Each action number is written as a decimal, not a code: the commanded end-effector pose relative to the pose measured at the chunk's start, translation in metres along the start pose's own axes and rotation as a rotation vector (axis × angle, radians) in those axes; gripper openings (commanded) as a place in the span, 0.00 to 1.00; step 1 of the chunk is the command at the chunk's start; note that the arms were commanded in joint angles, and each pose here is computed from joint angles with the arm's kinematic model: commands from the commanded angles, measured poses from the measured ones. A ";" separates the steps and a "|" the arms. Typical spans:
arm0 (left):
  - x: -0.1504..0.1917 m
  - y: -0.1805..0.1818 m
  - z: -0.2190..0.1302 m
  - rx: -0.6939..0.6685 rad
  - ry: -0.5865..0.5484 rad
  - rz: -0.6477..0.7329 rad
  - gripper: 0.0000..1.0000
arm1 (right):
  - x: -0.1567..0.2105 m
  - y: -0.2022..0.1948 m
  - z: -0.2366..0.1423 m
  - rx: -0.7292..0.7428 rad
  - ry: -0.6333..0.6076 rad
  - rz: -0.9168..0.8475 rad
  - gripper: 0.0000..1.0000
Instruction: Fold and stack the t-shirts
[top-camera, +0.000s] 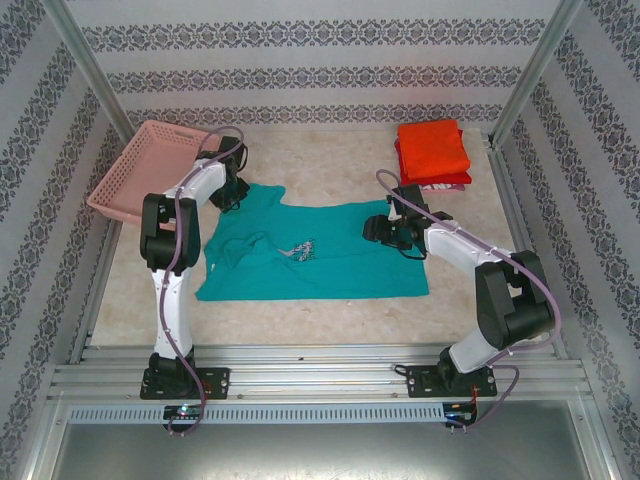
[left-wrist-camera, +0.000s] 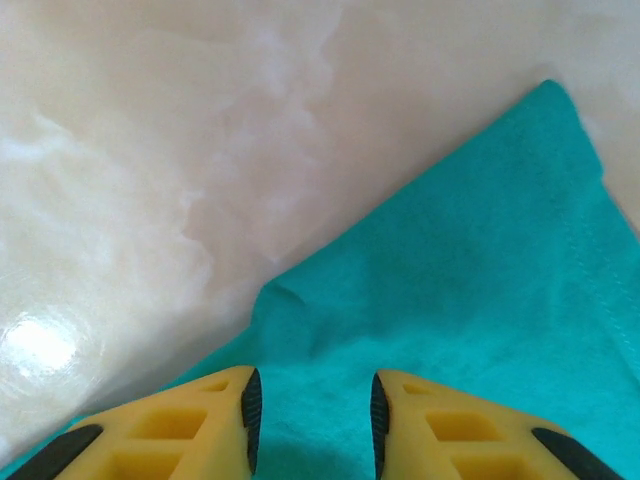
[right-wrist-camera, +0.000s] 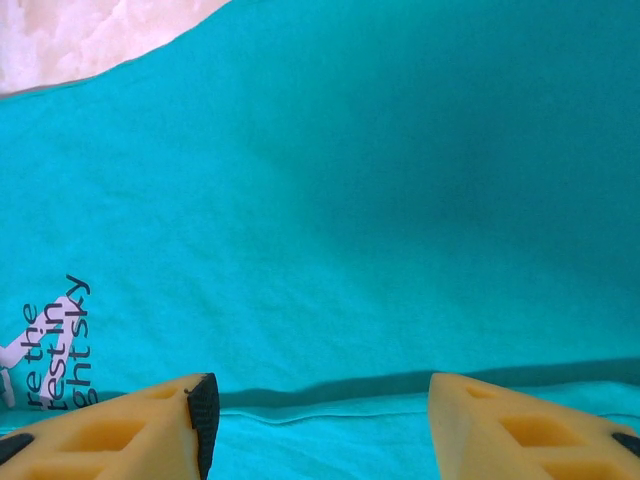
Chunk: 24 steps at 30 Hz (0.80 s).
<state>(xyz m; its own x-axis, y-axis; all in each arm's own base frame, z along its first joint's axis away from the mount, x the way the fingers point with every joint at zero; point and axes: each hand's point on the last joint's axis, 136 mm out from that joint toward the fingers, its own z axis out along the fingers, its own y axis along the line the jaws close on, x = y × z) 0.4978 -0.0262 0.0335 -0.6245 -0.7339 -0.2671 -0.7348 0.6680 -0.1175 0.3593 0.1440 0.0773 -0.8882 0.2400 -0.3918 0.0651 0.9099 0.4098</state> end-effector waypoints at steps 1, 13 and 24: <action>0.011 0.020 0.020 -0.097 0.048 0.023 0.36 | -0.003 0.000 -0.001 -0.006 -0.009 0.007 0.58; 0.025 0.031 0.044 -0.153 0.096 0.057 0.10 | -0.004 0.002 -0.003 -0.013 -0.012 0.010 0.58; 0.015 0.023 0.019 -0.053 0.027 0.035 0.00 | -0.013 0.003 -0.007 -0.007 -0.033 0.003 0.58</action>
<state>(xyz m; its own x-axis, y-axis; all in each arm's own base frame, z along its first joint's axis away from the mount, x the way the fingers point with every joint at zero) 0.4942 -0.0223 0.0222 -0.6405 -0.7134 -0.2843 -0.7217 0.6857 -0.0947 0.3596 0.1441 0.0776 -0.8876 0.2402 -0.3930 0.0645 0.9097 0.4103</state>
